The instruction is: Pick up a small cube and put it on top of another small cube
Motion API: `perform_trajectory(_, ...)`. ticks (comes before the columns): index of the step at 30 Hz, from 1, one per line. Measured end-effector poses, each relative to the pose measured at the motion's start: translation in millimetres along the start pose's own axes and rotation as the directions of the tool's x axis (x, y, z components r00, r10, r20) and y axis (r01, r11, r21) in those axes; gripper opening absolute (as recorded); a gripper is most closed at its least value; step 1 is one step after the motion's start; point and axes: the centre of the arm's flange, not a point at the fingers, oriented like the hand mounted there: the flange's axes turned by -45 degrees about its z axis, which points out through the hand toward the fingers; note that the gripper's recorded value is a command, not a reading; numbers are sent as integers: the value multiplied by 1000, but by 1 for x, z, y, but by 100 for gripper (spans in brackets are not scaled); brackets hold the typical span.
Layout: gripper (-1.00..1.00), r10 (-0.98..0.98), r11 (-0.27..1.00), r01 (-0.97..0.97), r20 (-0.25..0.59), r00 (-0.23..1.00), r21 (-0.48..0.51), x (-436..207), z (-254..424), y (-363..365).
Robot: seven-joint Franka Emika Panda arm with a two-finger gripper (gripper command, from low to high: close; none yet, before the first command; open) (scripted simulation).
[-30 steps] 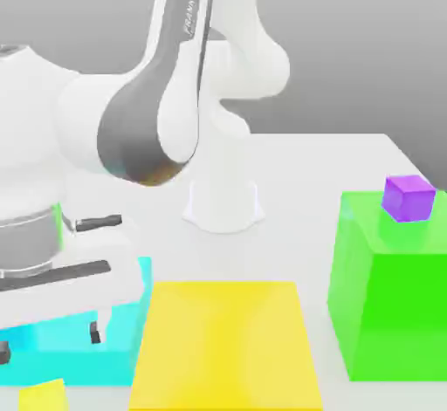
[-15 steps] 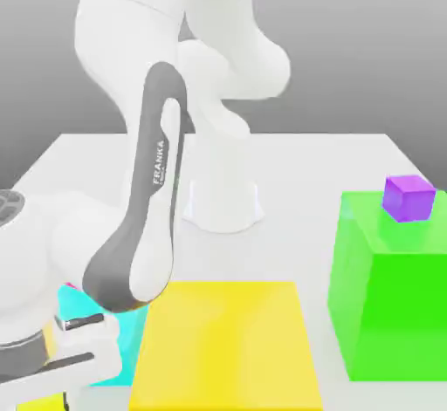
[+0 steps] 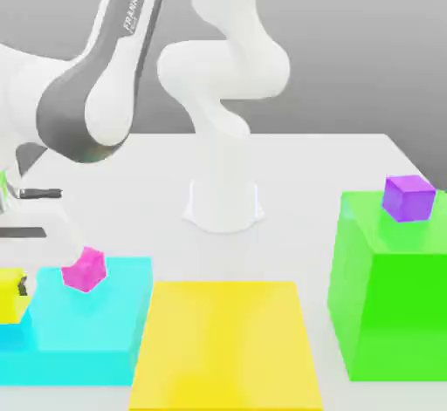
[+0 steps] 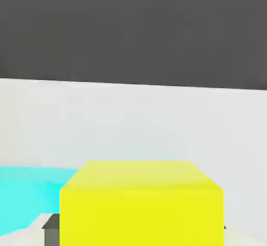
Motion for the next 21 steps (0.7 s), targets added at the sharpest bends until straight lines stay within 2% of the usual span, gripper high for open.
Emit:
perform_trajectory(6,-100,196,980,-197,-24,980,-26,-53,-40,5)
perform_trajectory(10,-100,313,949,-314,-12,950,-29,-92,-44,-12)
perform_trajectory(14,-100,356,935,-356,45,933,-7,-116,-11,-41)
perform_trajectory(18,-100,358,934,-358,53,932,-6,-121,36,-45)
perform_trajectory(19,100,359,933,-359,54,932,-8,-122,42,-45)
perform_trajectory(21,100,359,933,-359,54,932,-8,-122,42,-45)
